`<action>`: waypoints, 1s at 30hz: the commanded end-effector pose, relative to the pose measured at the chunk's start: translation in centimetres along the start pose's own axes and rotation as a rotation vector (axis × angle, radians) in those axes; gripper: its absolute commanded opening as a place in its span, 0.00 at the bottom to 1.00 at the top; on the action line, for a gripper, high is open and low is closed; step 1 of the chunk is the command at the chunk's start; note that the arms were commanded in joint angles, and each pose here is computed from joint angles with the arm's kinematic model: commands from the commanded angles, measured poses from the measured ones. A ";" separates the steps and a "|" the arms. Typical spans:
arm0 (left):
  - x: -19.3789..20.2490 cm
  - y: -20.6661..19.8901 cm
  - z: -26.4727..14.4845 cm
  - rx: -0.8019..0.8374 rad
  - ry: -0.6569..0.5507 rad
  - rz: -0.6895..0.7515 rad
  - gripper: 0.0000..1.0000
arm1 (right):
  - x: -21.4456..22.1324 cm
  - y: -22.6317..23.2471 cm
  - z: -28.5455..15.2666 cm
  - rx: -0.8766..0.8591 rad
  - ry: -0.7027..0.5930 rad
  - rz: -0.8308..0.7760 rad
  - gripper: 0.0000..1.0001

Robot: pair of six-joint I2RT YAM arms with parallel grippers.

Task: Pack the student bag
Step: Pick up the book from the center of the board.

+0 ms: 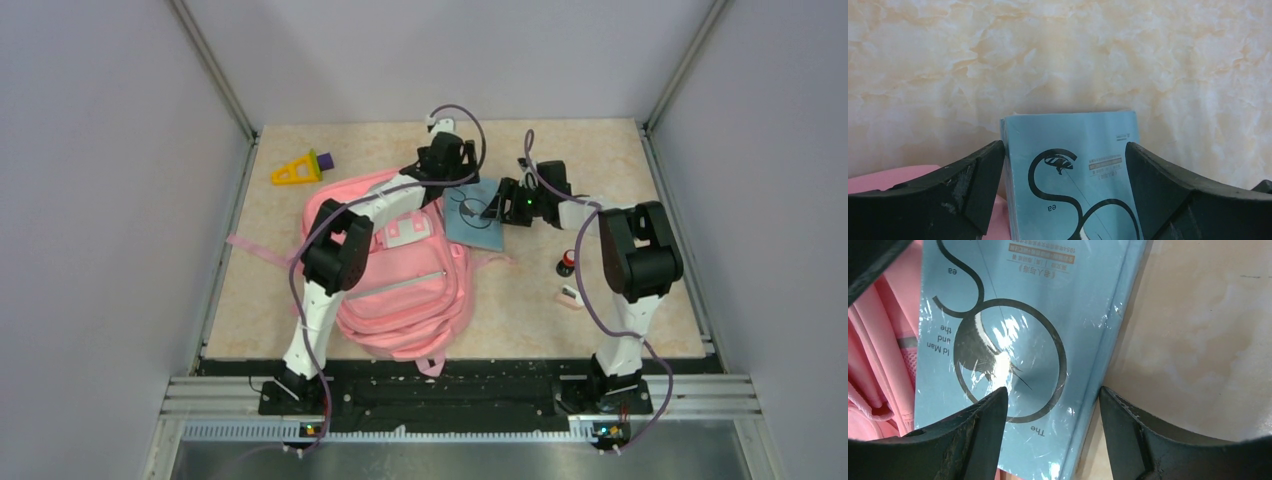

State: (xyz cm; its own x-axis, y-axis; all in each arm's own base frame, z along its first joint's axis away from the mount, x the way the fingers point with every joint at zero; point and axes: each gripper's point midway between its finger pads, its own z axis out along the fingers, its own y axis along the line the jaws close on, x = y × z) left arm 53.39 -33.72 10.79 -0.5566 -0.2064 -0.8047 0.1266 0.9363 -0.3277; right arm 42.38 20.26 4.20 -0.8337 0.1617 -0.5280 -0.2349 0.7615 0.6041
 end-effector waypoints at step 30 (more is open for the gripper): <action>4.0 2.1 -0.9 -0.034 0.198 -0.061 0.95 | 6.2 -0.7 0.6 0.018 0.170 0.095 0.65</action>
State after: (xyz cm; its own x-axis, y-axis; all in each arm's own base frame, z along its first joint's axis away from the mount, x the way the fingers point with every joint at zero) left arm 52.75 -32.85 7.66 -0.6490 -0.2165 -0.7293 0.0752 0.9357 -0.3447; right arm 42.11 20.56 4.23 -0.8379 0.1739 -0.5173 -0.2313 0.7453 0.6253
